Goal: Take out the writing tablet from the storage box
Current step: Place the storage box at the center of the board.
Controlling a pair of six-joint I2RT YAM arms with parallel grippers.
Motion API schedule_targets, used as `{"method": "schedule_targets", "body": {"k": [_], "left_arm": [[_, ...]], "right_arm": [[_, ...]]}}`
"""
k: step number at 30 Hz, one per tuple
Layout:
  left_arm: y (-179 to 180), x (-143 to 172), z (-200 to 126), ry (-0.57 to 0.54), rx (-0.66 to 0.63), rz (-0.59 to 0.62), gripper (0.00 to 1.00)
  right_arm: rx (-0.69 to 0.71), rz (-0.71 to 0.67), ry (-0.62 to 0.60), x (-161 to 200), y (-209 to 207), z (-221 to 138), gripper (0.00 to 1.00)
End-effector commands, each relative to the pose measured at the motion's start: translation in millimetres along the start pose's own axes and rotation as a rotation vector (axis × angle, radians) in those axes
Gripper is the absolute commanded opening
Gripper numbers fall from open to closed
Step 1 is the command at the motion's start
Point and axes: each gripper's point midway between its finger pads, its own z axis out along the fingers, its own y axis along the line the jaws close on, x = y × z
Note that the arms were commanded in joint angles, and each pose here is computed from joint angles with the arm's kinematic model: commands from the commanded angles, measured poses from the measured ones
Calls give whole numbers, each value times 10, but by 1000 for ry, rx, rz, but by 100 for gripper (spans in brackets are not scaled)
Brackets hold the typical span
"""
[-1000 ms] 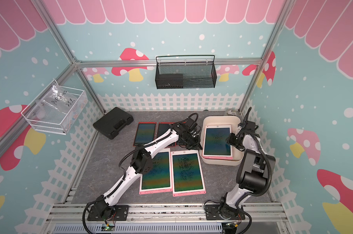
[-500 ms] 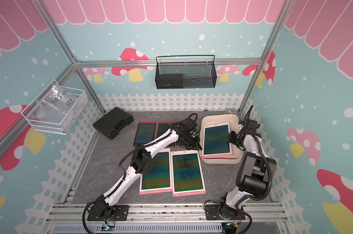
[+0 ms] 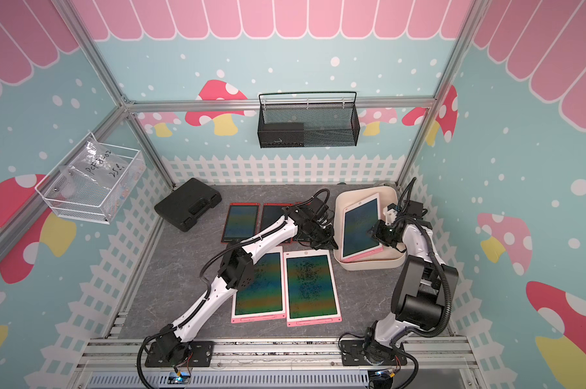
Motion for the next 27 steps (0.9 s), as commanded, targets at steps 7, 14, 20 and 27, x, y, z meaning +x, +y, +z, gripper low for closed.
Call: {"method": "schedule_targets", "body": {"k": [7,14,20,27], "left_arm": [[-186,-71,-53,-44,50,38,11],[-325,-142,-352,-121,66,68,14],[-508,-226,-598,-165,107,98,27],[-679,-332,-964,-234,143,132,27]], "right_arm": [[-10,19,-8,-60,95,-222,18],[-23,22,-15,-104,90,-235,6],[-25,16,-40,-161,112,-307,3],[-50,35,-89,-299,132,-453,0]]}}
